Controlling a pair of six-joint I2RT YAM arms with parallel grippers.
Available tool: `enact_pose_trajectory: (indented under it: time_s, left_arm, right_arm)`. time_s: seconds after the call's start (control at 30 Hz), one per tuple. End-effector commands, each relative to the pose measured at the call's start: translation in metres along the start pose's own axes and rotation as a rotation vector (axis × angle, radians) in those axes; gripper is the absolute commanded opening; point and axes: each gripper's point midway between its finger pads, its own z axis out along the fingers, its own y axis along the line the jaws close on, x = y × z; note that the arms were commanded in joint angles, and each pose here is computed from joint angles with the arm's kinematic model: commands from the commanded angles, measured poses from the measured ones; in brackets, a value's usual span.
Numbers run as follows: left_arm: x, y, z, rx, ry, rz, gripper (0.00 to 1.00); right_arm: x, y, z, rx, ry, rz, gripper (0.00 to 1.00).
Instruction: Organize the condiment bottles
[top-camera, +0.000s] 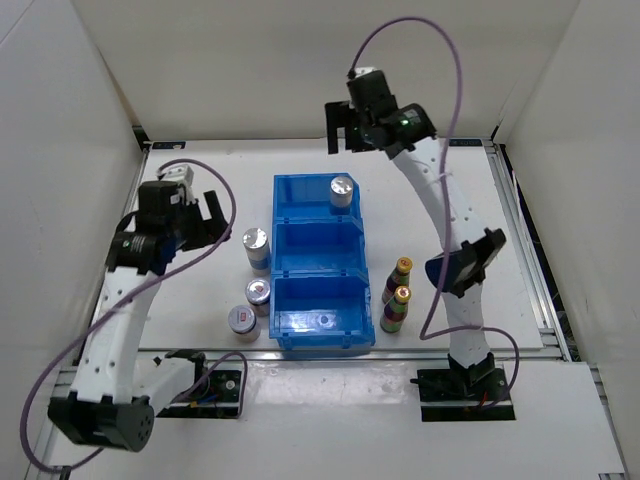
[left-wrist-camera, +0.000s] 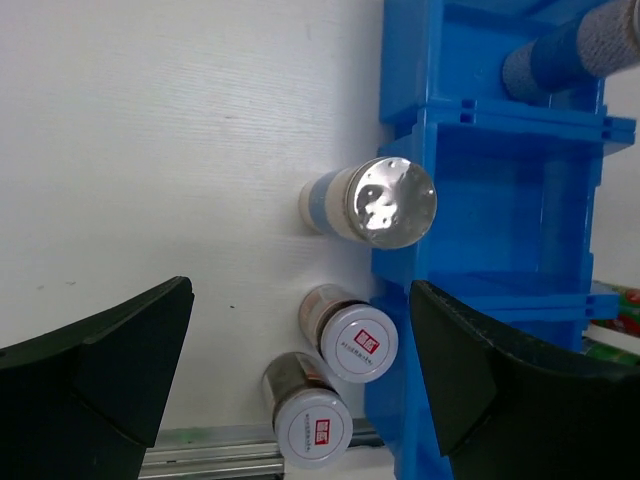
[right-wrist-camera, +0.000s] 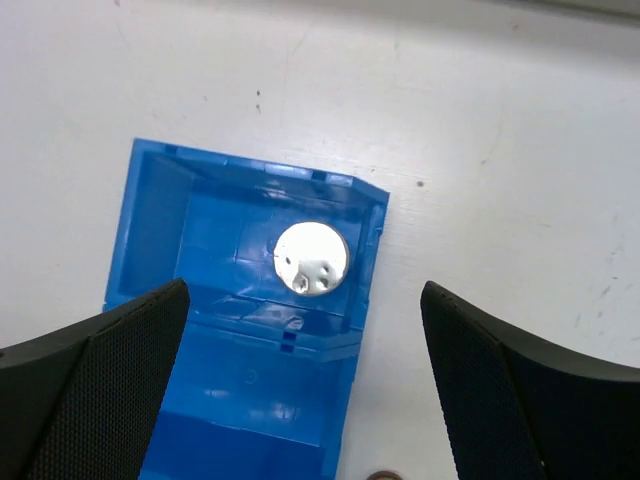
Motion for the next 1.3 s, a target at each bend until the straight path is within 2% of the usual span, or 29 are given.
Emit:
enact_pose_trajectory:
  time_s: [0.0,0.13,0.27,0.33,0.63,0.87,0.93,1.0,1.03,1.07,1.17,1.2,1.27]
  left_arm:
    - [0.004,-0.022,0.037,0.071,0.082,0.049,1.0]
    - [0.002,-0.051,0.059,0.118,0.087,0.104,1.0]
    - [0.022,-0.073,0.083,0.151,0.179,0.152,1.0]
    - [0.024,-0.08,0.091,0.129,0.189,0.184,1.0]
    - [0.038,-0.078,0.125,0.042,0.268,0.185,1.0]
    - [0.045,-0.076,0.129,0.033,0.286,0.176,0.8]
    - [0.044,-0.074,0.129,0.024,0.283,0.178,0.63]
    - [0.023,-0.076,0.123,0.008,0.227,0.177,0.45]
    - [0.013,-0.075,0.12,-0.015,0.2,0.178,0.31]
    - [-0.013,-0.083,0.114,-0.004,0.133,0.169,0.25]
    - [-0.057,-0.095,0.104,-0.009,0.029,0.155,0.18]
    - [-0.08,-0.108,0.096,0.005,-0.025,0.141,0.18]
    - [-0.103,-0.116,0.087,-0.005,-0.082,0.139,0.16]
  right_arm:
    - [-0.012,-0.029,-0.042,0.029,-0.013,0.035,1.0]
    - [0.005,-0.036,-0.055,-0.004,0.037,0.056,1.0]
    - [0.015,-0.044,-0.055,-0.002,0.065,0.066,1.0]
    - [0.018,-0.054,-0.054,-0.018,0.084,0.101,1.0]
    - [0.015,-0.085,-0.056,-0.021,0.09,0.192,1.0]
    - [0.022,-0.086,-0.052,-0.017,0.111,0.191,1.0]
    - [0.022,-0.086,-0.052,-0.017,0.111,0.191,1.0]
    - [0.021,-0.087,-0.052,-0.008,0.109,0.191,1.0]
    - [0.023,-0.088,-0.054,-0.007,0.111,0.191,1.0]
    - [0.023,-0.089,-0.054,0.003,0.108,0.19,1.0]
    - [0.028,-0.094,-0.058,0.026,0.117,0.188,1.0]
    - [0.033,-0.096,-0.055,0.04,0.133,0.187,1.0]
    - [0.037,-0.097,-0.053,0.043,0.146,0.186,1.0]
